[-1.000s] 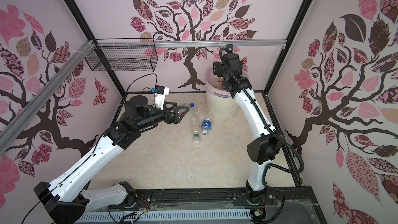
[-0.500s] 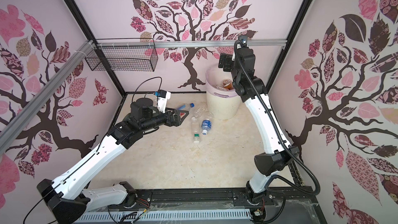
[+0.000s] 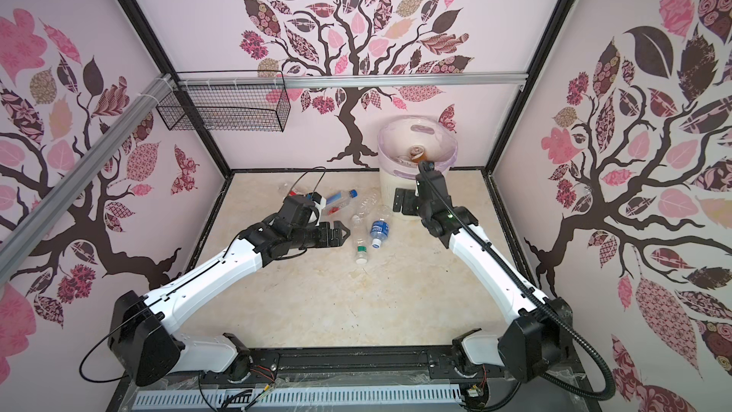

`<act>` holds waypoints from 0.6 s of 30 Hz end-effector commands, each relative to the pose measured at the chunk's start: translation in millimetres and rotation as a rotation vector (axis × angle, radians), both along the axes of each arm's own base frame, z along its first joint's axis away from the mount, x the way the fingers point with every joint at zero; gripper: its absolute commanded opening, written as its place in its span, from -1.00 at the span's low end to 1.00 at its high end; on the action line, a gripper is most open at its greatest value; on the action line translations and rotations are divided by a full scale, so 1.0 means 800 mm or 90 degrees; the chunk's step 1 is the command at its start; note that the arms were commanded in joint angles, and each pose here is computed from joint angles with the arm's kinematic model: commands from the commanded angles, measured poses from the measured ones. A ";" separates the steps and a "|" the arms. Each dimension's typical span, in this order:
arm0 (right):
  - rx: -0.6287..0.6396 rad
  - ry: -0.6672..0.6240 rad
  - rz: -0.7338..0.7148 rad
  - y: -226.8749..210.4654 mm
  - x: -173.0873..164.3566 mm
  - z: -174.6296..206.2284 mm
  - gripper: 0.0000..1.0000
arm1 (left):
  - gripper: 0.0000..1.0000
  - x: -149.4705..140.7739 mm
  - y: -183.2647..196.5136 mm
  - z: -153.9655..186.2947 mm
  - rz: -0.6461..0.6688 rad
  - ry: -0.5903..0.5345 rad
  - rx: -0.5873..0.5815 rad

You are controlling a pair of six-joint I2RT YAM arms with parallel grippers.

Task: Throw the plastic bottles in the bin
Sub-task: Pick up the plastic bottle from the center of the table.

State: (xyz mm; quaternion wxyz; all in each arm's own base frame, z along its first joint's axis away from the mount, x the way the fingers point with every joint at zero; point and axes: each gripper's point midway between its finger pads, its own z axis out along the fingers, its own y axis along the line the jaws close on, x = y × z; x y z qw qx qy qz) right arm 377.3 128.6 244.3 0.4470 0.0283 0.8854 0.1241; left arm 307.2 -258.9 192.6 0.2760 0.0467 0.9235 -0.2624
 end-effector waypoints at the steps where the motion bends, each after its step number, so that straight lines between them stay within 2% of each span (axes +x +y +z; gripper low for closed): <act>1: 0.078 -0.009 0.017 0.008 -0.030 0.003 0.99 | 0.97 -0.006 -0.014 -0.026 0.003 0.019 0.022; 5: 0.086 0.011 0.021 0.004 -0.052 -0.019 0.99 | 0.97 -0.007 -0.033 -0.067 0.002 0.050 0.066; 10: 0.080 -0.001 0.021 -0.004 -0.066 -0.014 0.99 | 0.97 -0.007 -0.041 -0.125 0.015 0.094 0.113; 18: 0.090 -0.005 0.035 -0.001 -0.073 -0.014 0.99 | 0.92 0.006 -0.056 -0.161 0.032 0.098 0.119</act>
